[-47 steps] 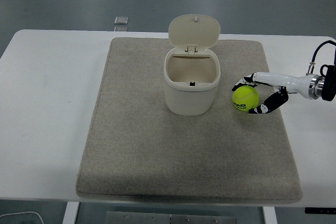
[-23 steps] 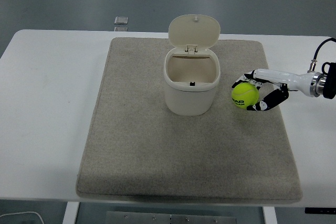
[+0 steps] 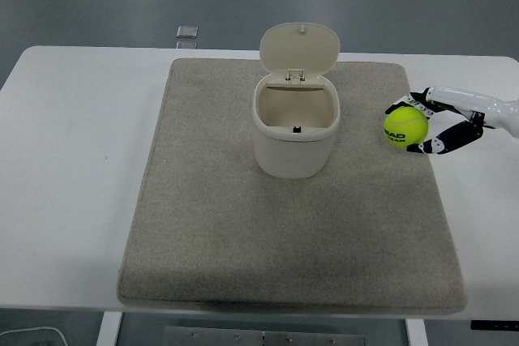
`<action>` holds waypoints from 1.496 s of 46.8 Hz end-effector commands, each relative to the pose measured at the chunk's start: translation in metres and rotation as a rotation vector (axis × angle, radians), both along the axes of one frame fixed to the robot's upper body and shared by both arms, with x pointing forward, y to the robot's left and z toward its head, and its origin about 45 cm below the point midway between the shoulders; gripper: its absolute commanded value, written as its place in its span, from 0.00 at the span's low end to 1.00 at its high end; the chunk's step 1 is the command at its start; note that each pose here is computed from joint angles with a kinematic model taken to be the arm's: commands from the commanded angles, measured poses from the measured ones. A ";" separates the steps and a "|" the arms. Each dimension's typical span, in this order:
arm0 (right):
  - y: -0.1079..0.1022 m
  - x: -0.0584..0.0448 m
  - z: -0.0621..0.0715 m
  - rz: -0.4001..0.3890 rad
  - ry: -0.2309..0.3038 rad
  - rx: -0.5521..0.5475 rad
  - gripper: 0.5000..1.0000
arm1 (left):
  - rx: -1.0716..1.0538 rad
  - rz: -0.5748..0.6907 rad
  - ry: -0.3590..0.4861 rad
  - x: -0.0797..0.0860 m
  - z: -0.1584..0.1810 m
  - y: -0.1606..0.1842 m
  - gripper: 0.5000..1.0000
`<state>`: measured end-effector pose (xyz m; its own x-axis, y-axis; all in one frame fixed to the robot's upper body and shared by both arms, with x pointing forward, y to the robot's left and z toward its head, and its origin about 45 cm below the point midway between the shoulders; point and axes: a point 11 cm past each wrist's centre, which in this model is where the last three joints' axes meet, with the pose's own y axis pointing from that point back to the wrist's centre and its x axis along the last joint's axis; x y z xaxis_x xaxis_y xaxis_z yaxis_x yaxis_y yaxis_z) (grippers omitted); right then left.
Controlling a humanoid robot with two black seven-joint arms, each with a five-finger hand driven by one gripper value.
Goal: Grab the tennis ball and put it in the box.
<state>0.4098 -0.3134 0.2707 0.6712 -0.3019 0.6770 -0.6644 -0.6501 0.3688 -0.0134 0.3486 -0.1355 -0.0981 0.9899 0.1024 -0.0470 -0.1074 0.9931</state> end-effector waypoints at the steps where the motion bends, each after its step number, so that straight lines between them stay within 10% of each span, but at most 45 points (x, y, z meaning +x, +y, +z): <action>1: 0.000 -0.002 0.009 0.006 -0.008 0.035 0.00 | 0.001 0.000 0.000 0.000 0.000 0.000 0.98; 29: 0.071 -0.002 0.055 0.222 -0.071 0.135 0.00 | 0.000 0.000 0.000 0.000 0.000 0.000 0.98; 47: 0.133 -0.001 0.067 0.346 -0.089 0.189 0.00 | 0.000 0.000 0.000 0.000 0.000 0.000 0.98; 70: 0.159 0.004 0.057 0.355 -0.082 0.206 0.00 | 0.000 0.000 0.000 0.000 0.000 0.000 0.98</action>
<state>0.4132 -0.1535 0.3298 0.7030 -0.1959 0.6836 -0.4044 -0.9008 0.1578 -0.0136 0.3488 -0.1355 -0.0980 0.9898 0.1030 -0.0464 -0.1080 0.9931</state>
